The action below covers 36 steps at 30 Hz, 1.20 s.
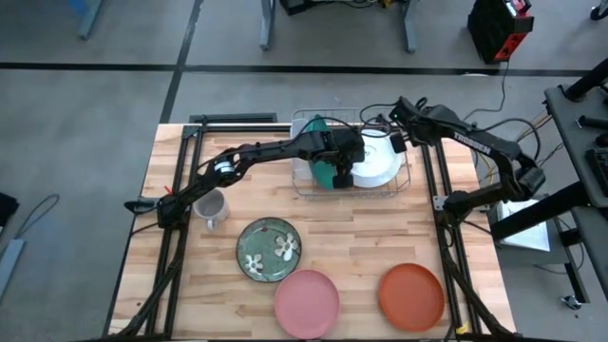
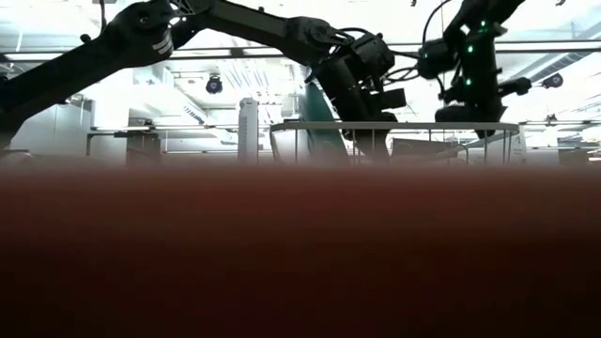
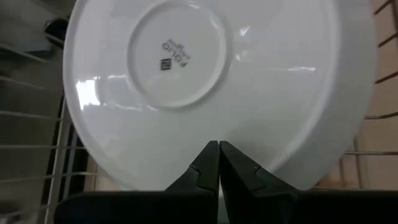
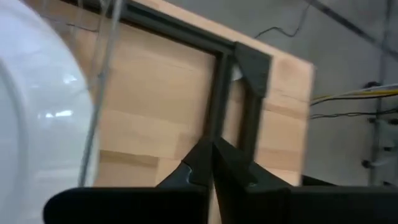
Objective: Sort dishes
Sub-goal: Put the white plate in the dish rack
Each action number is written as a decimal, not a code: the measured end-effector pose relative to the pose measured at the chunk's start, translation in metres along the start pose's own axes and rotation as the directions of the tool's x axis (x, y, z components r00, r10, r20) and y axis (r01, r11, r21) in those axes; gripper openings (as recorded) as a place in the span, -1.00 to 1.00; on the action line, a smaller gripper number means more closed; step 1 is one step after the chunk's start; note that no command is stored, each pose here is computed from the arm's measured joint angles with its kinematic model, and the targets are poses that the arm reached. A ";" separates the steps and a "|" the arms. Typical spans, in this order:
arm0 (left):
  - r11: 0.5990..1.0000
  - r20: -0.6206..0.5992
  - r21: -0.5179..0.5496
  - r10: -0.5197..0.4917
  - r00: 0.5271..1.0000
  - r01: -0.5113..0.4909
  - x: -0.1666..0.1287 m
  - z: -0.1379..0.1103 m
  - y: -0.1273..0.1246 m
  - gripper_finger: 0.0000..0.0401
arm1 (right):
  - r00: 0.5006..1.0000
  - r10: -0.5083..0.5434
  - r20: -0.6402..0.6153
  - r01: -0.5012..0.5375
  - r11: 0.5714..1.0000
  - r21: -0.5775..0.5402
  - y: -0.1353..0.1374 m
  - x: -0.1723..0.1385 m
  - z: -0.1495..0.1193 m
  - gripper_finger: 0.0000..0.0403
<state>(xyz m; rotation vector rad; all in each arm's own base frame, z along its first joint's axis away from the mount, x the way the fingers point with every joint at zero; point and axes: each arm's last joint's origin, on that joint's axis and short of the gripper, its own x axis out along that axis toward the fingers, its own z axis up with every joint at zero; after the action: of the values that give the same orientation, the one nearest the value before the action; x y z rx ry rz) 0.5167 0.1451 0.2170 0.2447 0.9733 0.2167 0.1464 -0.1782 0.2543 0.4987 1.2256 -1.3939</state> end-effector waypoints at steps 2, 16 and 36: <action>1.000 -0.002 -0.001 0.009 1.000 -0.009 0.000 0.000 0.000 -1.00 | 0.996 0.084 0.020 -0.085 0.996 0.035 -0.001 0.001 -0.004 -0.99; 1.000 -0.024 0.009 0.005 1.000 -0.005 -0.002 -0.002 0.000 -1.00 | 0.948 0.292 0.124 -0.308 0.942 0.137 -0.009 0.010 -0.029 -1.00; 0.977 0.084 0.208 0.032 0.996 -0.049 -0.021 0.013 0.008 -1.00 | 0.654 0.662 0.366 -0.498 0.741 -0.451 -0.027 -0.071 -0.050 -1.00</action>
<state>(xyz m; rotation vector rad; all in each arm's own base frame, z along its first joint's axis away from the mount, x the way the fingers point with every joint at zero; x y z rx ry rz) 0.5157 0.1454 0.2429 0.4636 0.9121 0.1401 0.1223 -0.1077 0.3074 0.2394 0.7166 -0.6688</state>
